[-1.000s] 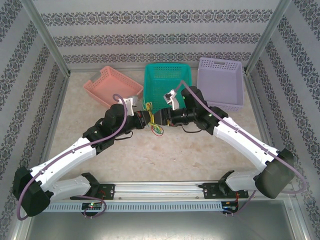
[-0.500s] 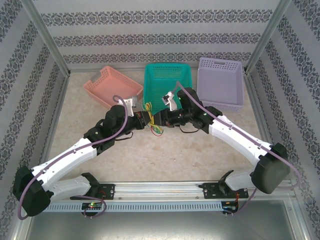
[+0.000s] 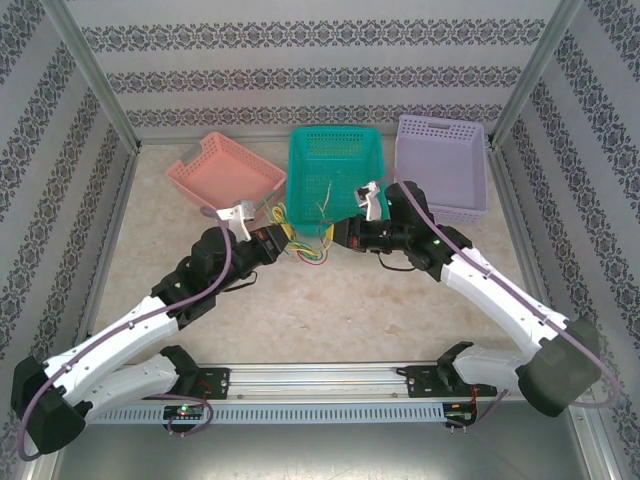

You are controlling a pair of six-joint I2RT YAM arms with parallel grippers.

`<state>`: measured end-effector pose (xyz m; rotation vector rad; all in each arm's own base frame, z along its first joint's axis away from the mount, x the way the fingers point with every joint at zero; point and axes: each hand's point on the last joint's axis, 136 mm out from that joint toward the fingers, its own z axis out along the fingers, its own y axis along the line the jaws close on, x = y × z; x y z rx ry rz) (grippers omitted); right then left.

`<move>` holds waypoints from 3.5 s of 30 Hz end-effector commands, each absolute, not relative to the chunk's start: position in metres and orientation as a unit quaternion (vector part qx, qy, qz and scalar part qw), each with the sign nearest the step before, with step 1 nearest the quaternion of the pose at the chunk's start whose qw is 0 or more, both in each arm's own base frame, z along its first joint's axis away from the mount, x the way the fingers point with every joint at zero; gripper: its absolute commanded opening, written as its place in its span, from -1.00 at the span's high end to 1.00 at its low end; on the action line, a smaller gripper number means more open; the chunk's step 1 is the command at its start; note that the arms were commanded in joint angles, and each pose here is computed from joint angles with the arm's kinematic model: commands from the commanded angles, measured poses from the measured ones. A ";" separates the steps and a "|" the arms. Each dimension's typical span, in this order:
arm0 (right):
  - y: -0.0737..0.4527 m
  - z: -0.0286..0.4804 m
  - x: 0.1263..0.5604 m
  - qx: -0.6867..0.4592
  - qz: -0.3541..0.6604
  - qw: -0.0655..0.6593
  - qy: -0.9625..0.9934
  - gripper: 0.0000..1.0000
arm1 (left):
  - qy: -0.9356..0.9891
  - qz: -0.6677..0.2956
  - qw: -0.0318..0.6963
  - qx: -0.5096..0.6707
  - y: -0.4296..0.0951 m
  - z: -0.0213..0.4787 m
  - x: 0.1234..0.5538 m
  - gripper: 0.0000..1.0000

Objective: Untangle the cables

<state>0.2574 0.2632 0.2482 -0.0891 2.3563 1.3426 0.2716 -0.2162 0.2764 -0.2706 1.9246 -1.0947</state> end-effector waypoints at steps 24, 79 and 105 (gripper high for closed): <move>0.119 0.214 0.279 0.129 0.275 0.347 0.887 1.00 | 0.744 -0.395 0.383 -0.380 -0.122 0.232 0.275 1.00; -0.002 0.220 0.287 0.242 0.060 0.397 0.883 1.00 | 0.868 0.058 0.219 -0.441 0.027 0.179 0.227 1.00; 0.107 0.078 0.241 0.182 0.163 0.176 0.954 1.00 | 0.904 -0.144 0.140 -0.377 -0.101 0.145 0.240 -0.25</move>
